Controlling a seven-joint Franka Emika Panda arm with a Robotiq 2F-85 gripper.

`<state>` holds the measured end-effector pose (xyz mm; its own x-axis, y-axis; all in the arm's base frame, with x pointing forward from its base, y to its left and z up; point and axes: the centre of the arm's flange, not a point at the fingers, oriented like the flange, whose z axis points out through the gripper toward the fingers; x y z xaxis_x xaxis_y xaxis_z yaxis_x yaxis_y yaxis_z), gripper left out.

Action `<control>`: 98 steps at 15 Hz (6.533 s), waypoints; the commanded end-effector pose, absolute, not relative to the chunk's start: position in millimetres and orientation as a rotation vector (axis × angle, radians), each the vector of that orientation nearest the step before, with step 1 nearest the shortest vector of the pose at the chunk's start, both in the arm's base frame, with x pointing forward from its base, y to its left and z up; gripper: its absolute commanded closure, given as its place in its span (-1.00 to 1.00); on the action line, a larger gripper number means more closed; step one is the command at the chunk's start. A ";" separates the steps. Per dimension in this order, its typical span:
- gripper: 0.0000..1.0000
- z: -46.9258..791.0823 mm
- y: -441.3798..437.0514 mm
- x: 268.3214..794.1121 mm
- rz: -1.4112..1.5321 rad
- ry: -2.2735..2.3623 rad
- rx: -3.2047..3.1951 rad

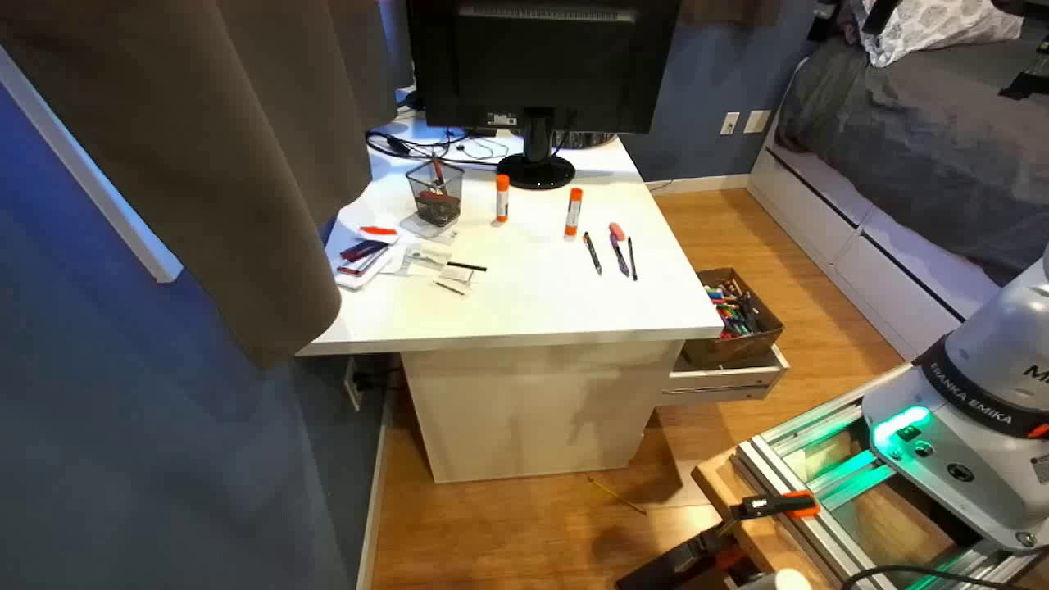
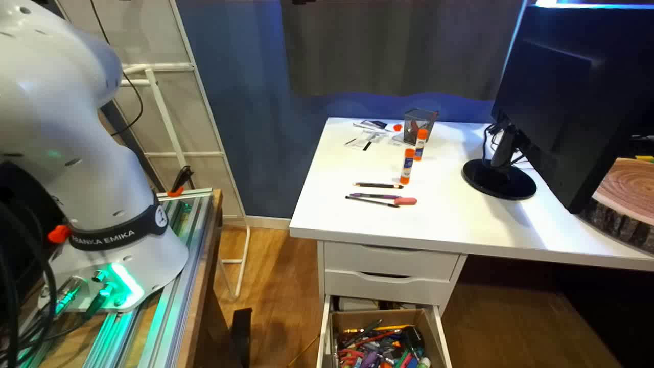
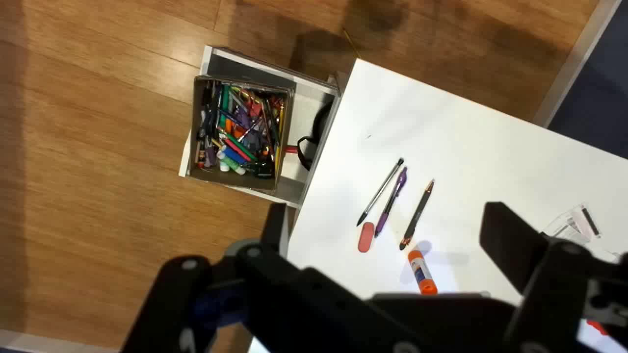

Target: Remove the pencil from the box

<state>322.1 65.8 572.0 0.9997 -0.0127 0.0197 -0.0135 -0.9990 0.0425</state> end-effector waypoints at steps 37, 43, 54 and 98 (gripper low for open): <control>-1.00 295.5 -82.4 522.3 -0.868 -0.208 2.978; -1.00 247.0 -104.6 548.0 -0.827 -0.218 3.056; -1.00 58.6 -186.4 526.8 -0.850 -0.537 3.245; 0.14 -97.3 -200.7 534.7 -0.759 -1.169 2.988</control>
<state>524.0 -204.9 -84.9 0.6744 -0.5599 -0.4815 -0.6441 -0.7648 -0.0129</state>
